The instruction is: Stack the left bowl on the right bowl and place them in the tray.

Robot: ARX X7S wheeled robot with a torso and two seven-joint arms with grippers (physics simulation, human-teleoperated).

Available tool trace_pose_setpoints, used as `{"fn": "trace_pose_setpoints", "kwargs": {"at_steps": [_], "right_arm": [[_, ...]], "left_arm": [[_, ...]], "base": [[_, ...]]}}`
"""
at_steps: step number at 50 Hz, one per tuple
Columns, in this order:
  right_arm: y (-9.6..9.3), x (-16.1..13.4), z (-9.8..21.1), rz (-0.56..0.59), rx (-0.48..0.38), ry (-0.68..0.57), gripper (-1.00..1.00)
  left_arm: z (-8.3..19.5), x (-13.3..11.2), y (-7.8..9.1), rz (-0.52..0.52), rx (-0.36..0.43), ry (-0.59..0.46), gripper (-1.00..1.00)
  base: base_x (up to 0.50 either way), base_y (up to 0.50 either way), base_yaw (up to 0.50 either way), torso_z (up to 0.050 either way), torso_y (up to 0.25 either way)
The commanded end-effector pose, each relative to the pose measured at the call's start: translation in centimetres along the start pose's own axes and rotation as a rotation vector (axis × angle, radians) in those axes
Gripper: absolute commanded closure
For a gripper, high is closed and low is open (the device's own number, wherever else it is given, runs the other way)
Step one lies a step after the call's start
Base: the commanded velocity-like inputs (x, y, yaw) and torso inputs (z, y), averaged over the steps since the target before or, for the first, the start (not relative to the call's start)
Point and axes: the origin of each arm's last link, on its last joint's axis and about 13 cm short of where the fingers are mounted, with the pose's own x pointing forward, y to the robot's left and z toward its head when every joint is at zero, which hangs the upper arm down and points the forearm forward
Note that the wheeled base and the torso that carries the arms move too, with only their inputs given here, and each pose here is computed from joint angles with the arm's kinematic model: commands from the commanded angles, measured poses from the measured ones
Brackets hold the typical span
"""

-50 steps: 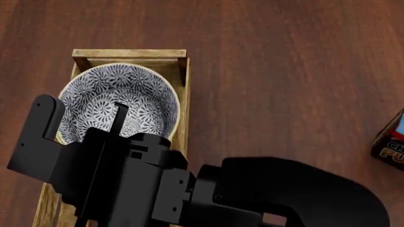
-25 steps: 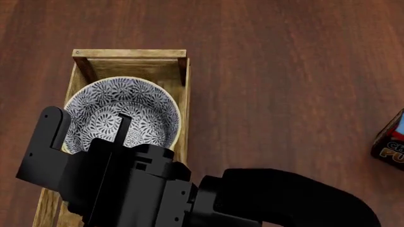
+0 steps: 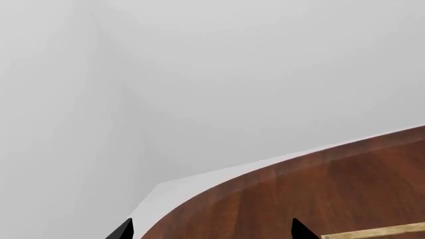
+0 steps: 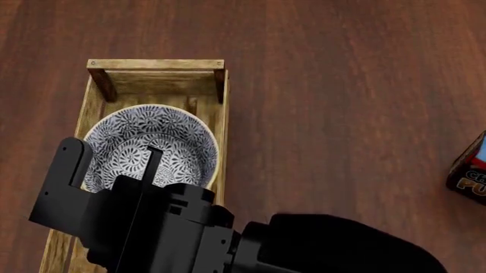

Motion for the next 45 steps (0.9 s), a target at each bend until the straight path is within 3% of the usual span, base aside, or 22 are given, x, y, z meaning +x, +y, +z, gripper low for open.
{"fn": "trace_pose_setpoints", "kwargs": {"at_steps": [1,18,19,45], "right_arm": [[-0.2,0.3,-0.1,-0.022,-0.02,-0.01,1.0],[0.3,0.5,-0.3,0.002,-0.021,-0.01,1.0],[0.2,0.5,-0.3,-0.002,-0.023,-0.011,-1.0],[0.4,-0.8,1.2,-0.041,-0.038,-0.064,-1.0]], "left_arm": [[0.1,0.0,0.1,0.001,-0.002,-0.001,-1.0],[0.0,0.0,0.1,0.002,-0.003,-0.002,-1.0],[0.0,0.0,0.1,0.002,-0.003,-0.002,-1.0],[0.2,-0.1,0.1,0.002,-0.004,-0.005,-1.0]], "base": [[0.0,0.0,0.0,0.0,0.0],[0.0,0.0,0.0,0.0,0.0],[0.0,0.0,0.0,0.0,0.0],[0.0,0.0,0.0,0.0,0.0]]}}
